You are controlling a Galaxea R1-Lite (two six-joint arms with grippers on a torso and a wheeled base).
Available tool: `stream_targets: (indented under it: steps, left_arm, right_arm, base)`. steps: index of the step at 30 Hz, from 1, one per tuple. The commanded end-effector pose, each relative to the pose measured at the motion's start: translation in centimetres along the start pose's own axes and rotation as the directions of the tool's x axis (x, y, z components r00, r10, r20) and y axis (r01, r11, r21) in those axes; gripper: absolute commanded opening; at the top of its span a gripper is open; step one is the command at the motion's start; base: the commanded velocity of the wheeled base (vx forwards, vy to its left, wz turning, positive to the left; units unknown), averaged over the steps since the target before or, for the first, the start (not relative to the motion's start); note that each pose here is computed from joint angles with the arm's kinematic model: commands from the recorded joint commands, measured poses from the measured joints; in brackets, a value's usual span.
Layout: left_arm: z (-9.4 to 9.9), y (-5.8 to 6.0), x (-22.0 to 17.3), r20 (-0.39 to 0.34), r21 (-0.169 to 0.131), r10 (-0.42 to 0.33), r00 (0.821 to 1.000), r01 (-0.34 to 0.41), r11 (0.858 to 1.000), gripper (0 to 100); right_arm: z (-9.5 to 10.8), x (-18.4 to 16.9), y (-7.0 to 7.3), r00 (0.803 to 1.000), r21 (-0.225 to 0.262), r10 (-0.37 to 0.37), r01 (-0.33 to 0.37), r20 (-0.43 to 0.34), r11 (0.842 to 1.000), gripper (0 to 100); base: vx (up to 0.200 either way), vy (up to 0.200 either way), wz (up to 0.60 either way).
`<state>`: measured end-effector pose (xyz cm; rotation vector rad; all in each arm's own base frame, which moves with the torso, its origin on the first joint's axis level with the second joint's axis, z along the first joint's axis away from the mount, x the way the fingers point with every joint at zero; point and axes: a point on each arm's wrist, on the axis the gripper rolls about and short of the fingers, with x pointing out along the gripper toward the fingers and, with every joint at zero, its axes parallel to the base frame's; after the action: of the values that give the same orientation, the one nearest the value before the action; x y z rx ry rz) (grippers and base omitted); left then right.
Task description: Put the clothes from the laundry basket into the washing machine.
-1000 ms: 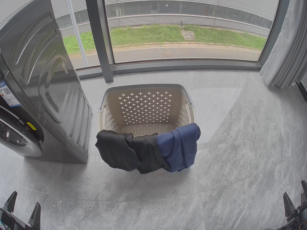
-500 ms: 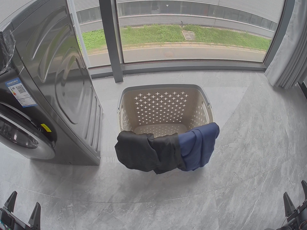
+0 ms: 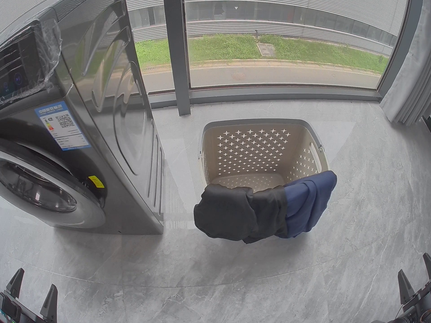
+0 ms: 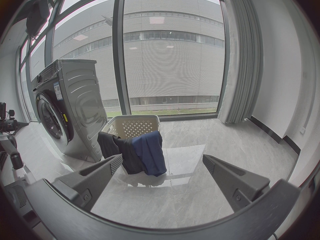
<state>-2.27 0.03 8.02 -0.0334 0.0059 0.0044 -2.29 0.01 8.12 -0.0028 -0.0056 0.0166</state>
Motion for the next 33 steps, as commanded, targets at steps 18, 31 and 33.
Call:
stream_targets:
  steps: [18, 31, 33]
  left_arm:
    - [-0.44, 0.02, -0.01, 0.0, -0.01, 0.002, 1.0, -0.002, 1.0, 100]
    - [-0.44, 0.02, -0.01, 0.0, -0.01, 0.002, 1.0, -0.002, 1.0, 100]
    - [-0.44, 0.02, -0.01, 0.0, -0.01, 0.002, 1.0, -0.002, 1.0, 100]
  right_arm:
    - [-0.52, 0.0, 0.0, 1.0, 0.0, 0.002, -0.002, -0.001, 1.0, 100]
    - [-0.52, 0.0, 0.0, 1.0, 0.0, 0.002, -0.002, -0.001, 1.0, 100]
    - [-0.52, 0.01, 0.0, 1.0, 0.0, 0.002, -0.002, -0.002, 1.0, 100]
  base:
    - [0.0, 0.2, 0.0]
    - [0.0, 0.2, 0.0]
    - [0.0, 0.2, 0.0]
